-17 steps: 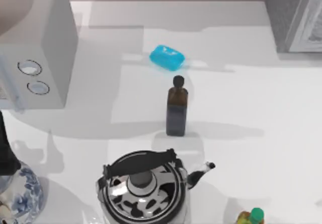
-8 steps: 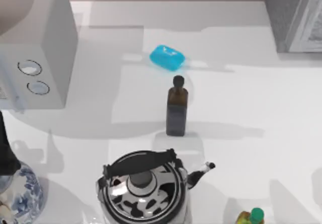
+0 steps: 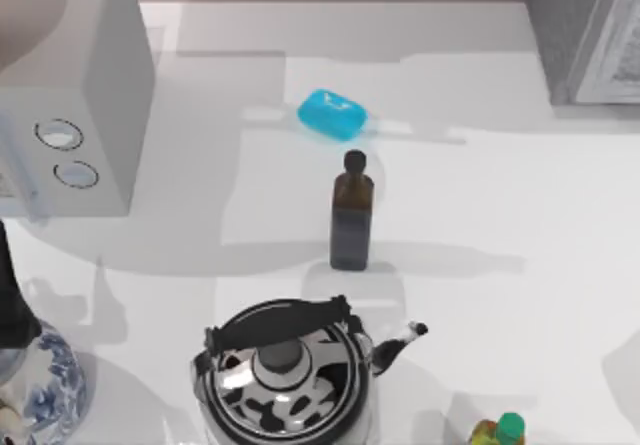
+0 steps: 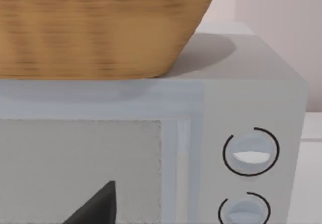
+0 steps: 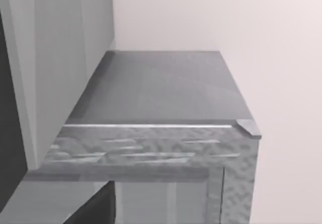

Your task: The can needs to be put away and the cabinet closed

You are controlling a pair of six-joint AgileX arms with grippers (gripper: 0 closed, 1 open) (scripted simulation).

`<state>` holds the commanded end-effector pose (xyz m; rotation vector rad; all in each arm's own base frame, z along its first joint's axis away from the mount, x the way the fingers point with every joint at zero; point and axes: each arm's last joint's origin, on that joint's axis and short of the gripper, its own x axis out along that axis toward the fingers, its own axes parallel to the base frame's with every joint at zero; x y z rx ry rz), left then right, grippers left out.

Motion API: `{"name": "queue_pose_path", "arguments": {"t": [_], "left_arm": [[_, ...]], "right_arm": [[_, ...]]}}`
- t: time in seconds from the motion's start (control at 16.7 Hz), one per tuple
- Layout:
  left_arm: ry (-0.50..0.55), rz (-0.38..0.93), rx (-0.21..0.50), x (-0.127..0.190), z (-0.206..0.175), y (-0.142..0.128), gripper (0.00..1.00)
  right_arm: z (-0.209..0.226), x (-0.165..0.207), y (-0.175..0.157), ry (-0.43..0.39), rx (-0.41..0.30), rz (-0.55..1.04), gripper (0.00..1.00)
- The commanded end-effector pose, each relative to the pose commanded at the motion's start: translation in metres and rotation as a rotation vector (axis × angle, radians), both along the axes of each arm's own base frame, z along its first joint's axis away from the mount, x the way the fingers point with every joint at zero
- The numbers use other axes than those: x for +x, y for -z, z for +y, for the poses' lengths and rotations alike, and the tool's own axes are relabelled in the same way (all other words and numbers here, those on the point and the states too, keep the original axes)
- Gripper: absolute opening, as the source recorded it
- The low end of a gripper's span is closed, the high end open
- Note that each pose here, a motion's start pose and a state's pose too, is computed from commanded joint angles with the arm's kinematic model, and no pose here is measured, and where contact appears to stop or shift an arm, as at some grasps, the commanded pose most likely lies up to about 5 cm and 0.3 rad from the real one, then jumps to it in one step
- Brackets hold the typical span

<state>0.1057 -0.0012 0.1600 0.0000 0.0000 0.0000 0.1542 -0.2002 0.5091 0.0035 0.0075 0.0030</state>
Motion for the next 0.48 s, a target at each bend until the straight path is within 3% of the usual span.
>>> {"name": "queue_pose_path", "arguments": {"t": [0.24, 0.48], "left_arm": [[0.0, 0.0, 0.0, 0.0, 0.0, 0.0, 1.0], [0.0, 0.0, 0.0, 0.0, 0.0, 0.0, 1.0]], "right_arm": [[0.001, 0.006, 0.001, 0.005, 0.003, 0.002, 1.0], [0.018, 0.041, 0.006, 0.033, 0.026, 0.024, 1.0]]}}
